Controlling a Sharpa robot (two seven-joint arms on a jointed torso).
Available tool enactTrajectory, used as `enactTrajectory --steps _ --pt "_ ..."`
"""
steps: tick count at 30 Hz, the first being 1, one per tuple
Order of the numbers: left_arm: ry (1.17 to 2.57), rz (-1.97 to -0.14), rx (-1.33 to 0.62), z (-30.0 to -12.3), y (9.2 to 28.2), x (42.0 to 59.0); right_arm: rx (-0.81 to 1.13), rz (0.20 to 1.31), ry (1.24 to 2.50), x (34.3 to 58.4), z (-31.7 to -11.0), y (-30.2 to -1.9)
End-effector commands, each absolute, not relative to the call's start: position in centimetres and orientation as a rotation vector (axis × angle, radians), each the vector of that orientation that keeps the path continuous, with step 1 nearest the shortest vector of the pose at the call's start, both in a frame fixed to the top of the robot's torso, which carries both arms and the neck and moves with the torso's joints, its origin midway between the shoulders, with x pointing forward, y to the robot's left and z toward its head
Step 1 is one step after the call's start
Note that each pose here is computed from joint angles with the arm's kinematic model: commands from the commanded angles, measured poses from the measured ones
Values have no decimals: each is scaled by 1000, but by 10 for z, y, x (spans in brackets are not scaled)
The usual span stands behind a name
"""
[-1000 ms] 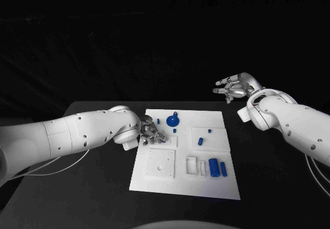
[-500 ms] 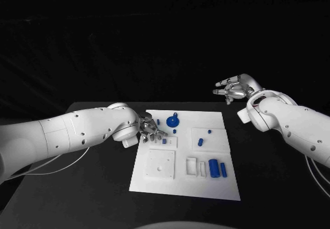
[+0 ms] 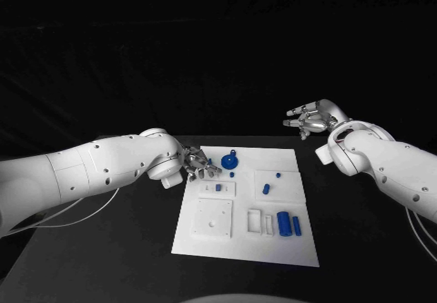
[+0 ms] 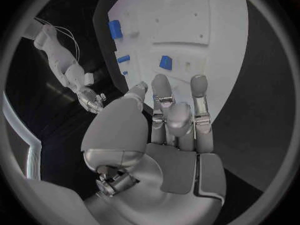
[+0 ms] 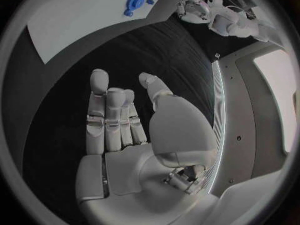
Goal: Assemble the parts on the task board
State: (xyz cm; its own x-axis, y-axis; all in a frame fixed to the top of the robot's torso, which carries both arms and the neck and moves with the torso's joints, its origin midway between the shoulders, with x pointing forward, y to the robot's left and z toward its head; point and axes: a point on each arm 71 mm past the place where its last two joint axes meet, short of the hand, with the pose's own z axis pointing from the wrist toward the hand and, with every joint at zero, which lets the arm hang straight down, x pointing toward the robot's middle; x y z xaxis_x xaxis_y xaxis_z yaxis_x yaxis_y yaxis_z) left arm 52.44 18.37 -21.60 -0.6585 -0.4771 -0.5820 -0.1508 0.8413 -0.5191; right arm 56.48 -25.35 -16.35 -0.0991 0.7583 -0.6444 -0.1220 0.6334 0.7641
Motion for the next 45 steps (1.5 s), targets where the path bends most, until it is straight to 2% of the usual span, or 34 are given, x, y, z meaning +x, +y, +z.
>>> enactTrajectory --steps 1,21,45 --pt "2264 -580 -444 -214 181 524 554 815 1503 564 -164 -253" --pt "2234 -439 -207 -221 176 516 558 813 1507 563 -167 -254" --pt "2304 -400 -181 -240 167 512 559 815 1510 563 -168 -253"
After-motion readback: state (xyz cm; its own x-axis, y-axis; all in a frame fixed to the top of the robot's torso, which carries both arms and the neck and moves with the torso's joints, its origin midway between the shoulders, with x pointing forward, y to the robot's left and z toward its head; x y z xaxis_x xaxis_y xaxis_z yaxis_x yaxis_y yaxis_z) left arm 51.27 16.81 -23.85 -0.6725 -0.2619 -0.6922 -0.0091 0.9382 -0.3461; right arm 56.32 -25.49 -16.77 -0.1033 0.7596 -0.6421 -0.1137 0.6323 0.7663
